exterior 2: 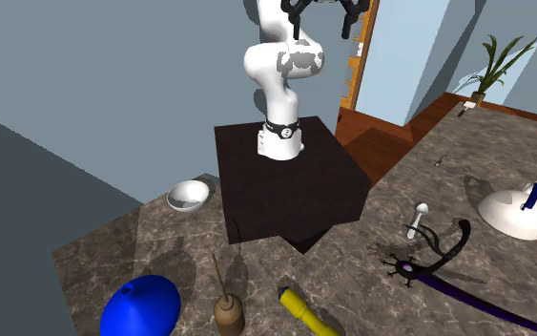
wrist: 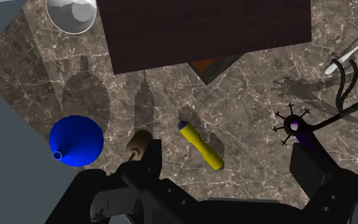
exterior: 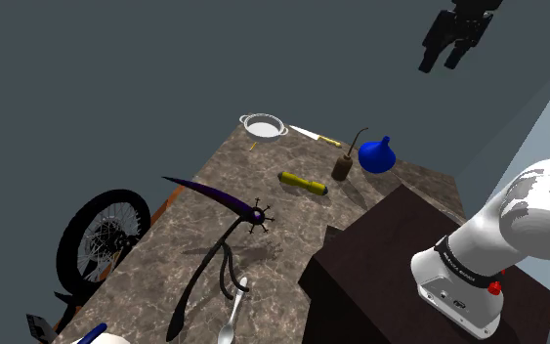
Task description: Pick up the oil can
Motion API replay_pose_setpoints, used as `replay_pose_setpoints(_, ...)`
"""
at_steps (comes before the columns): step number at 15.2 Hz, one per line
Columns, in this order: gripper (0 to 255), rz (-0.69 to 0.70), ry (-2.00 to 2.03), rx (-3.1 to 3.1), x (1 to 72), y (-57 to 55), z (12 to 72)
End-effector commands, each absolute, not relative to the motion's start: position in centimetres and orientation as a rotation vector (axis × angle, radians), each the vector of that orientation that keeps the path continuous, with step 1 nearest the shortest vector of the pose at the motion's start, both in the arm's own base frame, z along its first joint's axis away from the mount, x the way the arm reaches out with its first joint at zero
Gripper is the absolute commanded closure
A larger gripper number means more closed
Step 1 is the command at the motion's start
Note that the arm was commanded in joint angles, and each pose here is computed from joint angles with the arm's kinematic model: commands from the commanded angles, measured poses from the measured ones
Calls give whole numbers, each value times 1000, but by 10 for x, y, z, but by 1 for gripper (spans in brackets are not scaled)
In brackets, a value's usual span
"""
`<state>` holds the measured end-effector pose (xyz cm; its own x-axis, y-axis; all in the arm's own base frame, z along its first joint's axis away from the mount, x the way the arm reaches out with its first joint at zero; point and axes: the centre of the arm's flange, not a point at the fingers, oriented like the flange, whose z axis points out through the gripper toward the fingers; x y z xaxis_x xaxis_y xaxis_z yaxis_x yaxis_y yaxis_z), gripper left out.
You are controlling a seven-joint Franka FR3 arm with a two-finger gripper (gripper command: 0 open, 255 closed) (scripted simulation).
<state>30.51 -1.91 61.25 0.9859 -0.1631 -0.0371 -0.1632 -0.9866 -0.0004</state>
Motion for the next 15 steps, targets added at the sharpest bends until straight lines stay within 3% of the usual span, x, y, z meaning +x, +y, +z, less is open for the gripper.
replay_pose_setpoints(1,0,58,257,-3127,305,-19,612)
replay_pose_setpoints(15,0,249,-189,-3175,391,-103,467)
